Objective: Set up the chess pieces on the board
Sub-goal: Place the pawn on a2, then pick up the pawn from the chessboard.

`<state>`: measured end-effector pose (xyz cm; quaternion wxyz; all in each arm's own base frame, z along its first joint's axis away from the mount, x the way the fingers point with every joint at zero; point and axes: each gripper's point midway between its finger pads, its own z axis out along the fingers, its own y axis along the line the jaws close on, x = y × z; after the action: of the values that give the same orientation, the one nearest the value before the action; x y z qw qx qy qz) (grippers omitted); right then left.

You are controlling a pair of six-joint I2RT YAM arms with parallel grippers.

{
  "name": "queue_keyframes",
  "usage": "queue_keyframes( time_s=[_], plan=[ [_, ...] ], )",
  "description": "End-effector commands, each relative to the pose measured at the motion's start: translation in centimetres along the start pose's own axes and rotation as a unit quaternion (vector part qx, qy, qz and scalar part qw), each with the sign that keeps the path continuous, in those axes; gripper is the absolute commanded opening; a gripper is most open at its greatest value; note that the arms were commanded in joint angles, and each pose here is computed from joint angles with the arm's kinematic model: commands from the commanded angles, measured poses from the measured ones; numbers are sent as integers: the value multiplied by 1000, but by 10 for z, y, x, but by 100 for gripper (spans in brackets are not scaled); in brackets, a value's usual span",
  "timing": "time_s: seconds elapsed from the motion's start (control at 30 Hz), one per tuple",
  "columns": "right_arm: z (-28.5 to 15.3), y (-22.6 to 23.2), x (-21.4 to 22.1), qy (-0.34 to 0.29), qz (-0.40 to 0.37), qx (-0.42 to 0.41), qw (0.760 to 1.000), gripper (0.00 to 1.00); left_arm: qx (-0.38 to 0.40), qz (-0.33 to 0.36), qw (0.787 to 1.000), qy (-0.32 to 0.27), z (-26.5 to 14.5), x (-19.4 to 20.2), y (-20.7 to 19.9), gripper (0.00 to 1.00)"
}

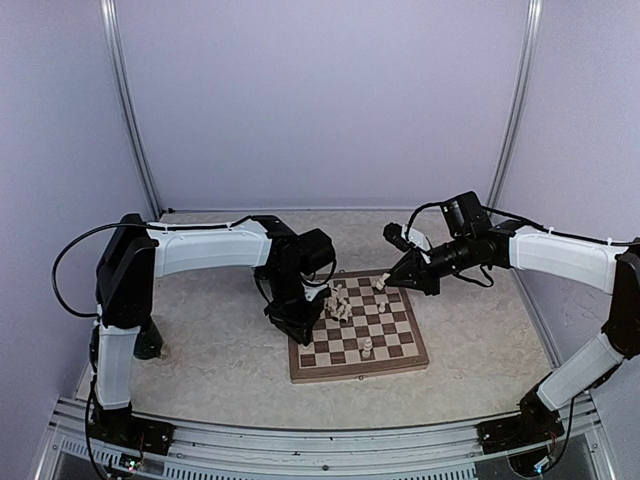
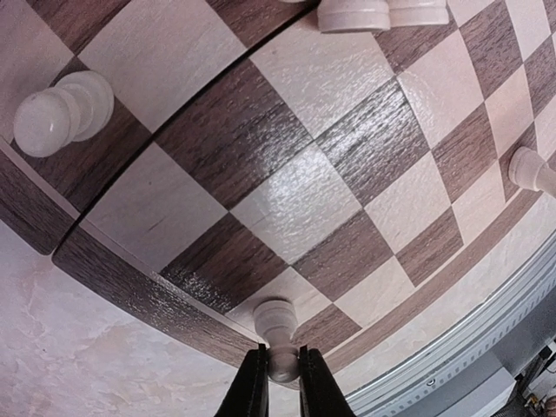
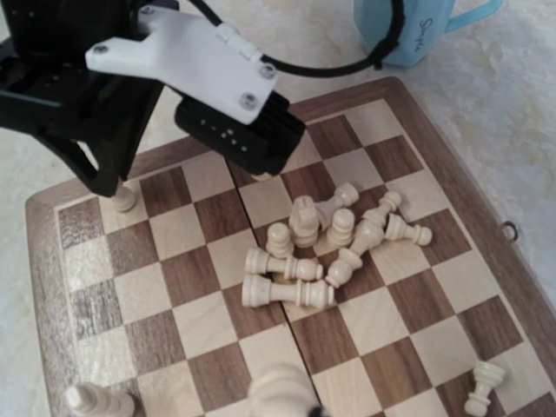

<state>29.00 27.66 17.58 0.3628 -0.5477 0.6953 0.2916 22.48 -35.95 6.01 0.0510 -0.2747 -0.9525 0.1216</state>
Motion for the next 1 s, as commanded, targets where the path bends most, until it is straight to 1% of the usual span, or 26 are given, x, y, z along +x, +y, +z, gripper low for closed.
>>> queue_keyframes(
  time_s=[0.0, 0.13, 0.2, 0.23, 0.33, 0.47, 0.57, 0.67, 0.73, 0.83, 0.9, 0.97],
  plan=[
    [2, 5, 3, 4, -1, -10, 1000, 0, -4, 5, 1000, -2, 2, -5, 0, 18],
    [2, 5, 3, 4, 0, -11, 1000, 0, 7, 10, 1000, -12, -5, -9, -7, 25],
    [2, 5, 2, 3, -1, -12, 1000, 0, 8, 14, 1000, -21, -14, -10, -11, 34],
    [3, 5, 3, 4, 0, -12, 1000, 0, 9, 15, 999, -27, -18, -11, -13, 36],
    [3, 5, 3, 4, 0, -12, 1000, 0, -2, 18, 998, -62, -44, -17, -16, 38],
    [4, 5, 4, 5, 2, -14, 1000, 0, -58, -6, 988, -144, -84, -40, 8, 38],
    [6, 7, 4, 6, 3, -18, 1000, 0, -90, -21, 974, -207, -101, -59, 26, 37],
    [7, 9, 1, 1, 6, -25, 1000, 0, -99, -17, 963, -251, -108, -74, 27, 37],
    [5, 12, -6, -10, 17, -35, 999, 0, -86, 3, 952, -295, -115, -87, 15, 38],
    [-2, 15, -29, -43, 34, -50, 997, 0, -46, 57, 919, -388, -141, -100, -20, 41],
    [-6, 17, -44, -62, 41, -63, 995, 0, -14, 80, 895, -439, -159, -102, -35, 46],
    [-7, 16, -54, -68, 44, -72, 994, 0, 2, 76, 884, -461, -166, -104, -33, 47]
  ],
)
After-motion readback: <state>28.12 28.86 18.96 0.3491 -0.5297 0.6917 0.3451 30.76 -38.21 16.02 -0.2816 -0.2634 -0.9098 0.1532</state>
